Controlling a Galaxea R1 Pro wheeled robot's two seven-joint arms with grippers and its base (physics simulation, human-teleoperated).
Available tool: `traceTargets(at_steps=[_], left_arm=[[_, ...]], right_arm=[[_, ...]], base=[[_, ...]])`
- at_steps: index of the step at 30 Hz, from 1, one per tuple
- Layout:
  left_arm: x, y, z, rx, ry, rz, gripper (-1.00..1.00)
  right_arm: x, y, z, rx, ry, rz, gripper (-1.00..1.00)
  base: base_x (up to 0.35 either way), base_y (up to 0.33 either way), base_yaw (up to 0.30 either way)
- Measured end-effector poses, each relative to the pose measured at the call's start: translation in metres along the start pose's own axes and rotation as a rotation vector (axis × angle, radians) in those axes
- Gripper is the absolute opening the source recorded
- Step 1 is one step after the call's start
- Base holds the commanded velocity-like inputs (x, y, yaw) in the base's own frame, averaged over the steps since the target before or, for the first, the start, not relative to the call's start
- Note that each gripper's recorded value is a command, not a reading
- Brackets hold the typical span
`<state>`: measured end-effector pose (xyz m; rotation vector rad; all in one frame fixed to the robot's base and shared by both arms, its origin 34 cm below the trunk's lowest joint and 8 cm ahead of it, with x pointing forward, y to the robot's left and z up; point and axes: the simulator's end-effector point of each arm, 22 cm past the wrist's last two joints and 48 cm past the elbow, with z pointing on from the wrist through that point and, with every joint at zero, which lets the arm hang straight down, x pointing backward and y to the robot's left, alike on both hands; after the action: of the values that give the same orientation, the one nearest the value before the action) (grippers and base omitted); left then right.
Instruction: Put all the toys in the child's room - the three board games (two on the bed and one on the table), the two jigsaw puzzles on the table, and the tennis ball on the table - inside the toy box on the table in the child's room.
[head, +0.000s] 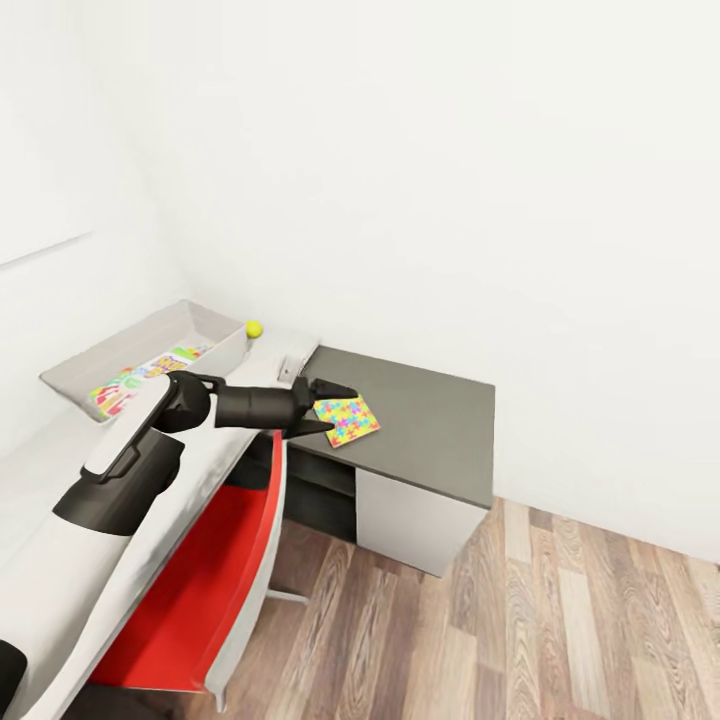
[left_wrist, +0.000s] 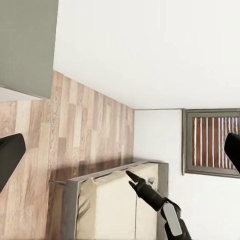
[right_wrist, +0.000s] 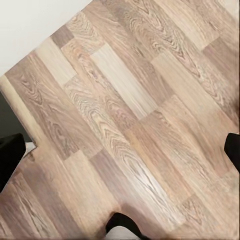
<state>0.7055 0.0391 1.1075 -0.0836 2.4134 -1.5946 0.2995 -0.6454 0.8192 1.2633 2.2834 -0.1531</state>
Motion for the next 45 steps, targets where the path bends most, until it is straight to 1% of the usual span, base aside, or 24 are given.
traceTargets(at_steps=[1,2,3,6,9,11,15,18,21,25,28,32,35,36,39,40,43,44,45], left_arm=[[0.0,0.002,-0.001,-0.011,-0.001,0.002,1.0],[0.0,0.003,-0.002,-0.018,-0.002,0.003,1.0],[-0.001,0.006,-0.003,-0.032,-0.004,0.005,1.0],[-0.002,0.016,-0.008,-0.077,-0.008,0.008,1.0],[-0.003,0.021,-0.011,-0.109,-0.011,0.012,1.0],[-0.003,0.024,-0.013,-0.131,-0.014,0.014,1.0],[-0.004,0.027,-0.015,-0.155,-0.017,0.019,1.0],[-0.003,0.026,-0.016,-0.162,-0.019,0.024,1.0],[-0.003,0.024,-0.018,-0.166,-0.019,0.029,1.0],[-0.003,0.026,-0.021,-0.178,-0.021,0.037,1.0],[-0.001,0.029,-0.025,-0.193,-0.017,0.043,1.0],[0.006,0.047,-0.034,-0.228,-0.013,0.027,1.0],[0.011,0.072,-0.049,-0.276,-0.016,0.003,1.0],[0.012,0.076,-0.053,-0.284,-0.017,-0.002,1.0],[0.028,0.106,-0.065,-0.331,-0.006,-0.044,1.0],[0.033,0.112,-0.067,-0.338,-0.002,-0.054,1.0],[0.058,0.14,-0.074,-0.374,0.023,-0.101,1.0],[0.063,0.145,-0.076,-0.38,0.027,-0.111,1.0],[0.073,0.157,-0.081,-0.397,0.035,-0.129,1.0]], right_arm=[[0.011,-0.001,0.007,0.008,0.002,-0.028,1.0],[0.017,0.0,0.01,0.009,0.003,-0.043,1.0],[0.029,0.003,0.016,0.008,0.008,-0.076,1.0],[0.067,0.021,0.032,-0.019,0.032,-0.177,1.0],[0.093,0.032,0.039,-0.035,0.032,-0.235,1.0],[0.105,0.036,0.041,-0.038,0.024,-0.252,1.0],[0.119,0.029,0.042,-0.021,0.025,-0.255,1.0],[0.122,0.015,0.042,0.003,-0.006,-0.258,1.0],[0.124,0.007,0.041,0.016,-0.022,-0.257,1.0],[0.131,0.002,0.04,0.024,-0.025,-0.251,1.0],[0.136,0.003,0.039,0.023,-0.045,-0.244,1.0],[0.135,0.004,0.039,0.02,-0.057,-0.241,1.0],[0.136,0.005,0.039,0.018,-0.061,-0.238,1.0],[0.136,0.005,0.039,0.017,-0.062,-0.237,1.0],[0.137,0.005,0.039,0.016,-0.062,-0.233,1.0],[0.137,0.005,0.039,0.015,-0.063,-0.232,1.0],[0.138,0.007,0.038,0.012,-0.065,-0.228,1.0],[0.138,0.007,0.038,0.011,-0.067,-0.227,1.0],[0.137,0.008,0.038,0.01,-0.07,-0.227,1.0]], base=[[0.0,0.0,-0.186],[0.0,0.0,-0.186],[0.0,0.0,-0.186],[0.0,0.0,-0.186],[0.0,0.0,-0.172],[0.0,0.0,-0.145],[0.0,0.0,-0.11],[0.0,0.0,-0.04],[0.0,0.0,-0.011],[0.0,0.0,-0.003],[0.0,0.0,0.0],[0.0,0.0,0.0],[0.0,0.0,0.0],[0.0,0.0,0.0],[0.0,0.0,0.0],[0.0,0.0,0.0],[0.0,0.0,0.0],[0.0,0.0,0.0],[0.0,0.0,0.0]])
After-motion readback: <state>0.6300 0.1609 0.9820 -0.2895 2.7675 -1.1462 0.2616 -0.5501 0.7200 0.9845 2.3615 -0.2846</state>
